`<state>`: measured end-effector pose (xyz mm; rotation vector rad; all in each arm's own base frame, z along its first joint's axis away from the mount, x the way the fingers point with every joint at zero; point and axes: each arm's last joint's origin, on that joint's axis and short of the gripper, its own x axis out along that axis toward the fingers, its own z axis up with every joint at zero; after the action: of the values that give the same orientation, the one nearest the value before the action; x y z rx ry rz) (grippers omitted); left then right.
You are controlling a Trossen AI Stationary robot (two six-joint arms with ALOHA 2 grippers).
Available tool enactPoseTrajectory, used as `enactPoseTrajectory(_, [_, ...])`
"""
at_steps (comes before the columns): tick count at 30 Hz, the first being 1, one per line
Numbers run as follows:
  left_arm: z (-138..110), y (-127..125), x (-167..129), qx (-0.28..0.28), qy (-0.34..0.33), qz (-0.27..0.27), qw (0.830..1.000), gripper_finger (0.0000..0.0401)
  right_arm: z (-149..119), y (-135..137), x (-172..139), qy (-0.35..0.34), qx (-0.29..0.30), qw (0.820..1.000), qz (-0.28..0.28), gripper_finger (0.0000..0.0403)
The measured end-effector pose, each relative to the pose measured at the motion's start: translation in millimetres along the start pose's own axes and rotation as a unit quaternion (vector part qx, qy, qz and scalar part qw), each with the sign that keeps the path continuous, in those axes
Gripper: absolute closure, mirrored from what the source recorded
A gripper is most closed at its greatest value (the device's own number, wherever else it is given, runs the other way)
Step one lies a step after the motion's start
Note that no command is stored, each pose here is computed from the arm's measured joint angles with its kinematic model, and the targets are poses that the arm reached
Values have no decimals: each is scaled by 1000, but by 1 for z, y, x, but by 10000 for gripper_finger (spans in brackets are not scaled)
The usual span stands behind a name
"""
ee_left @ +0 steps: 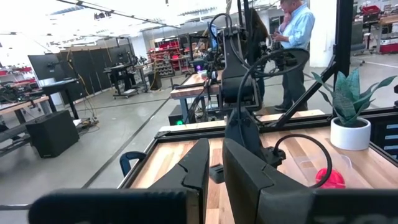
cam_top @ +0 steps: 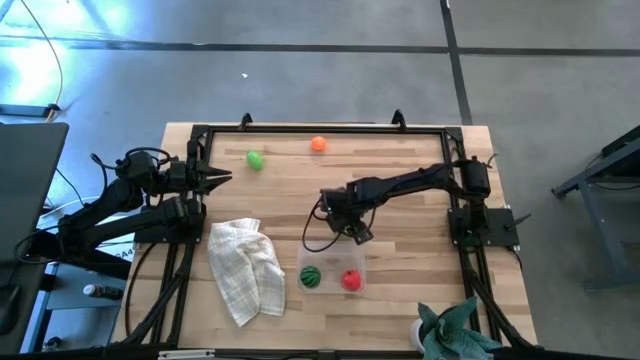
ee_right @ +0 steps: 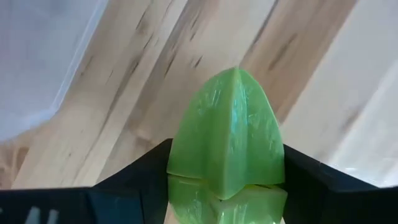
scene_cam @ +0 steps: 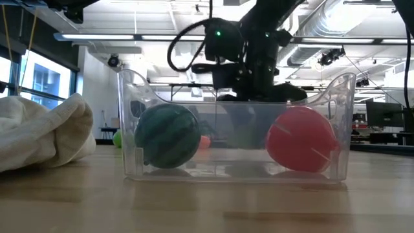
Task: Pick and placing Produce into tupperware
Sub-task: Put the green starfruit into the transparent bin
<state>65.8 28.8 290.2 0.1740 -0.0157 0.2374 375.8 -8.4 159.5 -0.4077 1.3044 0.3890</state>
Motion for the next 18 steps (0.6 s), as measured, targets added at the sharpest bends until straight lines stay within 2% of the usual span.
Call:
enactPoseTrajectory(10, [0,0,0,0,0,0,1000,364,18,-13,-37,5,5,1000,-29,186])
enactPoseTrajectory(18, [0,0,0,0,0,0,1000,364,30,-30,-93,-4,115,993,-36,186])
